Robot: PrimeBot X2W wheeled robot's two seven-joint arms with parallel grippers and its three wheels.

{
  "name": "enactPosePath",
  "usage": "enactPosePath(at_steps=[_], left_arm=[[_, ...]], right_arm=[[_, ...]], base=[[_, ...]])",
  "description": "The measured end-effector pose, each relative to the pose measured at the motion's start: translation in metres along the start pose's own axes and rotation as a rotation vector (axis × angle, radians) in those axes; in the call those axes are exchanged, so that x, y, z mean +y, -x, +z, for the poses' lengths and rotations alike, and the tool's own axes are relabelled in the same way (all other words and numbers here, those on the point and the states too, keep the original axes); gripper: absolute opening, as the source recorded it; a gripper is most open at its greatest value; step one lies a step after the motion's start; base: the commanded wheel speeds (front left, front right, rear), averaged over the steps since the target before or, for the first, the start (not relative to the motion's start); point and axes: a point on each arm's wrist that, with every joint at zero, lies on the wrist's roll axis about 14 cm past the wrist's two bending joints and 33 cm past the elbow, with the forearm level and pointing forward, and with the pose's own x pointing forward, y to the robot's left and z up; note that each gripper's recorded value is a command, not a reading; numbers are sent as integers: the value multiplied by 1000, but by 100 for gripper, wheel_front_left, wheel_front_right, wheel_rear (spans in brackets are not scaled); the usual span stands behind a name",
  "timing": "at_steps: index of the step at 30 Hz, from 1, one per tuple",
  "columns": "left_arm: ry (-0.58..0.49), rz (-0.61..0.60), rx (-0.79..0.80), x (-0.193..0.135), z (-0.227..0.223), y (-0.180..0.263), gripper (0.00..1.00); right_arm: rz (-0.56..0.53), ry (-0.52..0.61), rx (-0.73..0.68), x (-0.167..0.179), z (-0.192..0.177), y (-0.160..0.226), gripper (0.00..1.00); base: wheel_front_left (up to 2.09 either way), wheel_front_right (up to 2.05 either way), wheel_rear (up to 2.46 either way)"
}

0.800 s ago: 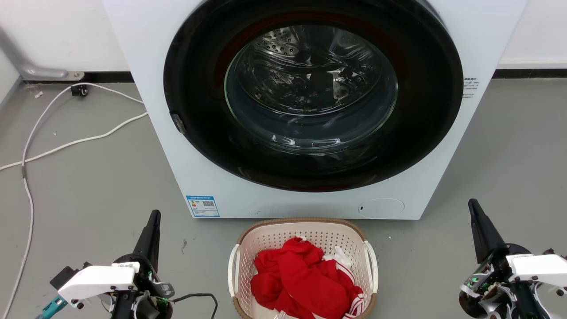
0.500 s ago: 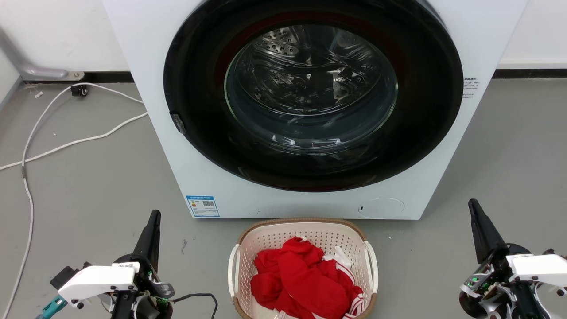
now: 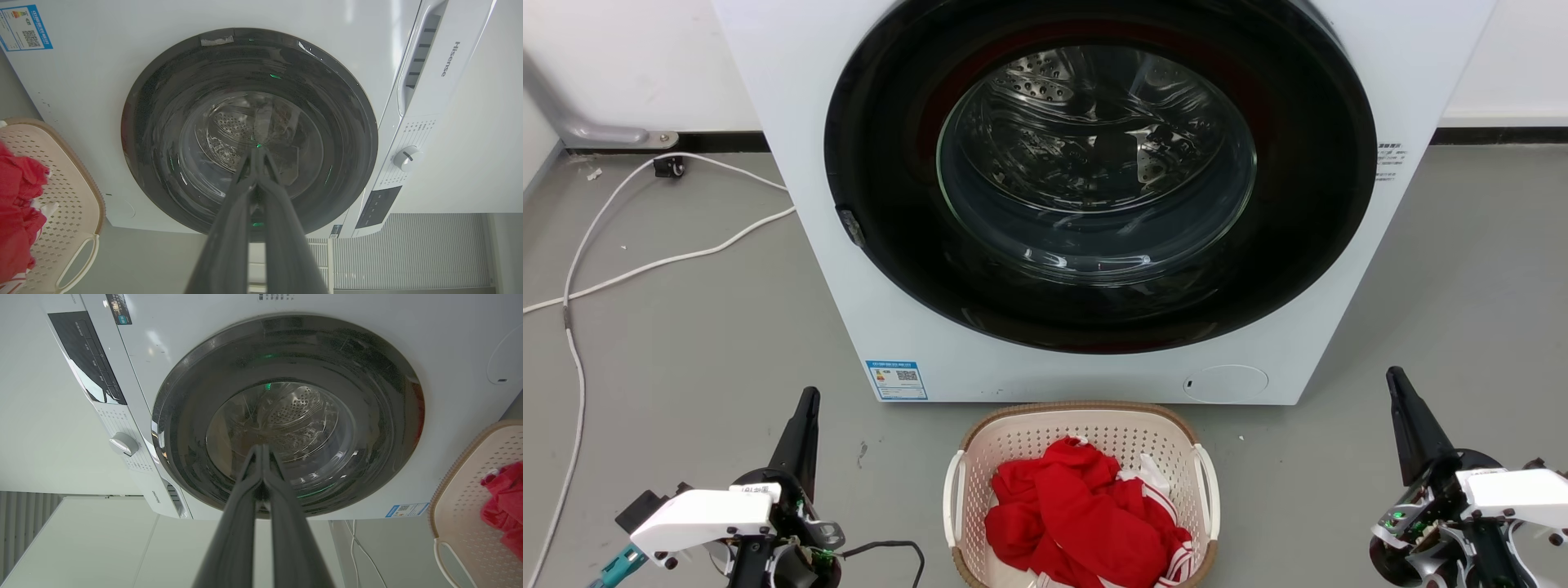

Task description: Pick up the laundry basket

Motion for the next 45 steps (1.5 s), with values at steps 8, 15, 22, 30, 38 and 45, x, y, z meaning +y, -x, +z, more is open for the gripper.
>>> enactPosePath(at_steps=[8, 15, 22, 30, 38, 45], left_arm=[[2, 6, -1, 2, 0, 1, 100], [5, 41, 1, 14, -6, 6, 100], [-24, 16, -1, 6, -12, 6, 100], [-168, -11, -3, -3, -15, 5, 100], [-372, -23, 14, -6, -22, 5, 100], [-543, -26, 34, -5, -31, 5, 100]], right_arm=[[-6, 0, 0, -2, 0, 1, 100], [-41, -2, -11, -14, -1, 8, 100], [-39, 38, -22, -14, -3, 10, 100], [-37, 191, -28, -12, -3, 10, 100], [-35, 426, -38, -10, 1, 13, 100], [-25, 610, -34, -7, -1, 13, 100]], base=[[0, 0, 0], [0, 0, 0], [0, 0, 0], [0, 0, 0], [0, 0, 0], [0, 0, 0]])
